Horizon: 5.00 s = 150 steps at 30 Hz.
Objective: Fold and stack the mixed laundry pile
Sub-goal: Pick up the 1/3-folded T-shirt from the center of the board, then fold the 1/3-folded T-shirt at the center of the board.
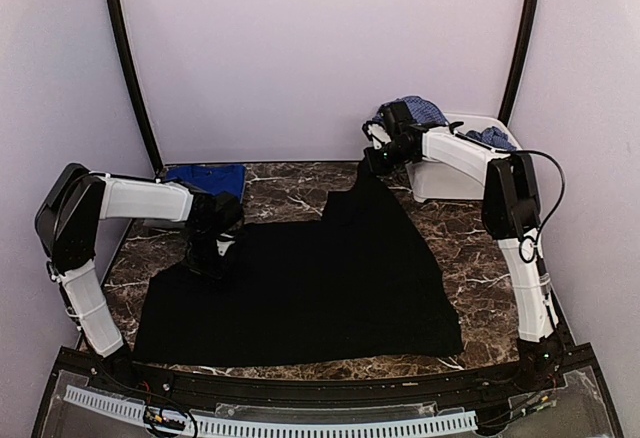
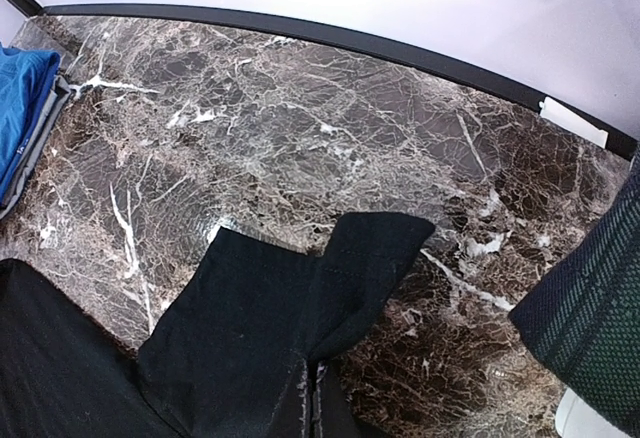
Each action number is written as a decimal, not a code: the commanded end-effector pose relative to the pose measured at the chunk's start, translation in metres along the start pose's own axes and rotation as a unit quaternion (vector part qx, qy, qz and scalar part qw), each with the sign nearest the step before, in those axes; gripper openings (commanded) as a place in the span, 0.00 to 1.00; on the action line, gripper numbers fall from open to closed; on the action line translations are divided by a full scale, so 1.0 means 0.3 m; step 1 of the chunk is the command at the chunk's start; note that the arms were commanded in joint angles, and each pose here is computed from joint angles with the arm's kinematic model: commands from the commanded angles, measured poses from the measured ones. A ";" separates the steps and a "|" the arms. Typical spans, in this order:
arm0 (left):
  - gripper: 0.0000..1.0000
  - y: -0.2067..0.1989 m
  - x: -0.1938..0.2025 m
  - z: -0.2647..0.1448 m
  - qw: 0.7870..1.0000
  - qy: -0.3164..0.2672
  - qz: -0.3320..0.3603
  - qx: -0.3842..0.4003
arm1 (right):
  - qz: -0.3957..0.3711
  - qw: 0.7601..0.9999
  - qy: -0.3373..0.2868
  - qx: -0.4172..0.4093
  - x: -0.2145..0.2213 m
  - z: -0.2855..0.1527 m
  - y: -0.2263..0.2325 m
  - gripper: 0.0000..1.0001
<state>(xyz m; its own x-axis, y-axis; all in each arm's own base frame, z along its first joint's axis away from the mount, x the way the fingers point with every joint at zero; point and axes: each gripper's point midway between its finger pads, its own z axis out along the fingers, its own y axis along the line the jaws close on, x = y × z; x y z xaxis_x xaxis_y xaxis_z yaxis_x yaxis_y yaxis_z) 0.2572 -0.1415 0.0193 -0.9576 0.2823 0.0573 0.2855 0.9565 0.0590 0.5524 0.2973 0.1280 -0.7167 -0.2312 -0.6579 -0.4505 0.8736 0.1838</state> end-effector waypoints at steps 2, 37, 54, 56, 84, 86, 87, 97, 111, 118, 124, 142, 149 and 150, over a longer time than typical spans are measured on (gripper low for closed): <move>0.13 0.041 0.002 -0.025 0.999 -0.001 -0.004 -0.035 | -0.007 0.999 -0.040 -0.013 -0.085 -0.114 0.055 0.00; 0.00 0.137 0.019 -0.015 0.991 -0.011 -0.129 -0.022 | 0.070 0.968 0.225 -0.085 0.868 -0.225 0.344 0.00; 0.00 -0.281 -0.041 0.065 0.995 -0.016 -0.041 0.086 | 0.164 0.962 0.214 0.030 0.899 -0.356 -0.062 0.00; 0.00 -0.223 -0.078 0.030 0.995 -0.035 -0.051 0.072 | 0.160 0.968 0.194 0.021 0.849 -0.378 -0.051 0.00; 0.00 0.386 -0.246 -0.483 0.948 -0.271 -0.001 -0.169 | 0.058 0.995 -0.033 0.070 0.278 -0.723 -0.102 0.00; 0.00 0.379 -0.221 -0.489 0.949 -0.272 0.003 -0.161 | 0.064 0.995 -0.032 0.065 0.305 -0.740 -0.093 0.00; 0.00 0.371 -0.206 -0.472 0.952 -0.265 0.008 -0.155 | 0.067 0.995 -0.031 0.064 0.321 -0.746 -0.090 0.00; 0.00 0.176 -0.101 -0.394 0.957 -0.272 0.081 -0.062 | 0.086 0.992 0.007 0.090 0.512 -0.751 -0.123 0.00; 0.00 0.113 -0.032 -0.368 0.953 -0.188 0.184 -0.154 | 0.100 0.989 -0.028 0.101 0.454 -0.874 -0.119 0.00; 0.00 0.030 0.064 -0.391 0.941 -0.191 0.249 -0.125 | 0.150 0.986 0.003 0.078 0.597 -0.861 -0.092 0.00; 0.00 0.001 0.136 -0.279 0.934 -0.140 0.307 -0.116 | 0.198 0.977 0.027 0.078 0.730 -0.846 -0.092 0.00; 0.00 0.042 0.234 -0.229 0.924 -0.134 0.338 -0.121 | 0.273 0.948 0.027 0.160 0.849 -0.843 -0.186 0.00; 0.00 0.035 0.227 -0.192 0.922 -0.117 0.348 -0.122 | 0.255 0.960 0.026 0.110 0.840 -0.819 -0.138 0.00; 0.00 0.032 0.223 -0.189 0.922 -0.118 0.347 -0.121 | 0.252 0.963 0.026 0.096 0.836 -0.815 -0.124 0.00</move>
<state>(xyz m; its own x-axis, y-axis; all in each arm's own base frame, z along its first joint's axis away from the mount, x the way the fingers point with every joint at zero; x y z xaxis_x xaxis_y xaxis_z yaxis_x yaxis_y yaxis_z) 0.2014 -0.1170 0.0905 -0.5317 0.8431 -0.0808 0.7837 0.5260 0.3303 0.2523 0.0880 0.1267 -0.8583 0.2442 -0.4513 0.1370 0.9567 0.2570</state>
